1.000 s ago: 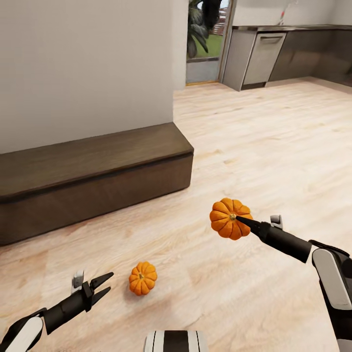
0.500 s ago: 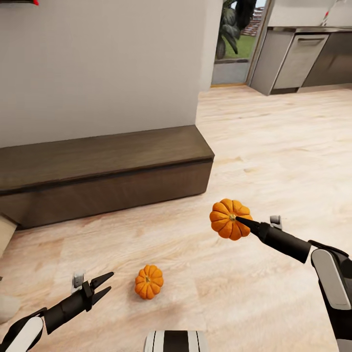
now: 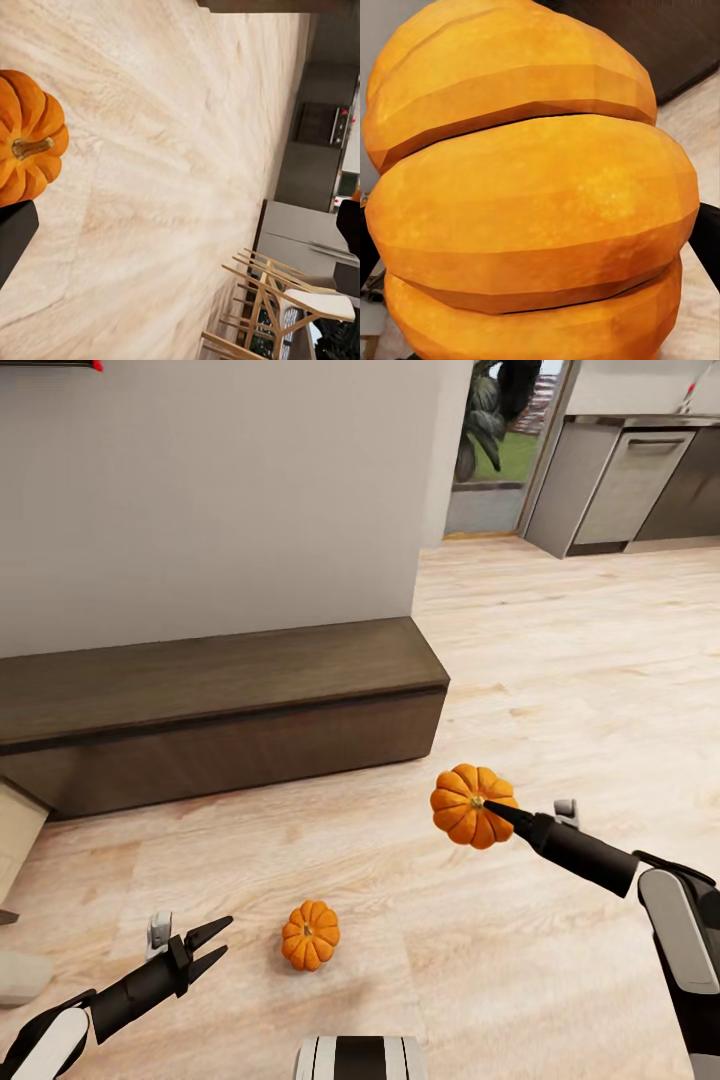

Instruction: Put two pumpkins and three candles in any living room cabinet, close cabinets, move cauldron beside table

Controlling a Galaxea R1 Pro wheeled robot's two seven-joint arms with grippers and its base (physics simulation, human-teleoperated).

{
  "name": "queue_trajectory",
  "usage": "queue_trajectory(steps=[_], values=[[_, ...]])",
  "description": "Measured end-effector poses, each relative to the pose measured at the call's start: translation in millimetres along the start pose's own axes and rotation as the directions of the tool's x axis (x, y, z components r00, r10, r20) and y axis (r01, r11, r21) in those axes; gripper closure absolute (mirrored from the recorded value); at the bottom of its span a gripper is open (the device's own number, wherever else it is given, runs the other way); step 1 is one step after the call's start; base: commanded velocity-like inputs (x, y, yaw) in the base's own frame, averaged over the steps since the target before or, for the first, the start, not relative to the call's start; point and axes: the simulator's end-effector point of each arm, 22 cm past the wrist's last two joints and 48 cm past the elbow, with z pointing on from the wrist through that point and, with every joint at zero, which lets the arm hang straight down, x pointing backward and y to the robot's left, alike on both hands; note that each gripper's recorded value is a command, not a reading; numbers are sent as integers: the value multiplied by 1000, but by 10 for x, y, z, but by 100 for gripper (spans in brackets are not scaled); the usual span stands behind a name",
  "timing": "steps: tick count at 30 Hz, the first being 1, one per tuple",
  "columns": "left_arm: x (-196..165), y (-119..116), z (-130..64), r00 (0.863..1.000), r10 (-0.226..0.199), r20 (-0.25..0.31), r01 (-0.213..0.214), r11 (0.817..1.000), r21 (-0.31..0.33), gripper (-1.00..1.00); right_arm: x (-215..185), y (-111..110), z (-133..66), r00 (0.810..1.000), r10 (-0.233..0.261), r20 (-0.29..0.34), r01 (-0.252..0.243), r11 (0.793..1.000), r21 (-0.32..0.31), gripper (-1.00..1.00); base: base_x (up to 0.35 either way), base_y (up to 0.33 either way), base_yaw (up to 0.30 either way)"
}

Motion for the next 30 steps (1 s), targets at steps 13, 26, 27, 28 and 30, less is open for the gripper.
queue_trajectory(steps=[13, 26, 27, 28, 30], values=[[20, -19, 56, 1000, -5, -5, 5, 1000, 1, -100, 7, -89, -22, 1000, 19, -6, -19, 999, 35, 100, 0, 0, 0], [21, 222, 210, 995, -97, -2, 97, 995, -30, -100, 115, -319, -18, 998, 34, -45, -27, 989, 146, 100, 0, 0, 0], [6, 269, 228, 994, -111, 0, 111, 993, -38, -100, 114, -323, -18, 998, 36, -44, -29, 988, 148, 100, 0, 0, 0], [18, 301, 265, 993, -121, -7, 120, 992, -46, -100, 107, -325, -20, 998, 37, -42, -30, 988, 151, 100, 0, 0, 0], [56, 326, 294, 992, -122, -24, 121, 991, -55, -100, 98, -325, -24, 999, 35, -40, -28, 988, 153, 100, 0, 0, 0]])
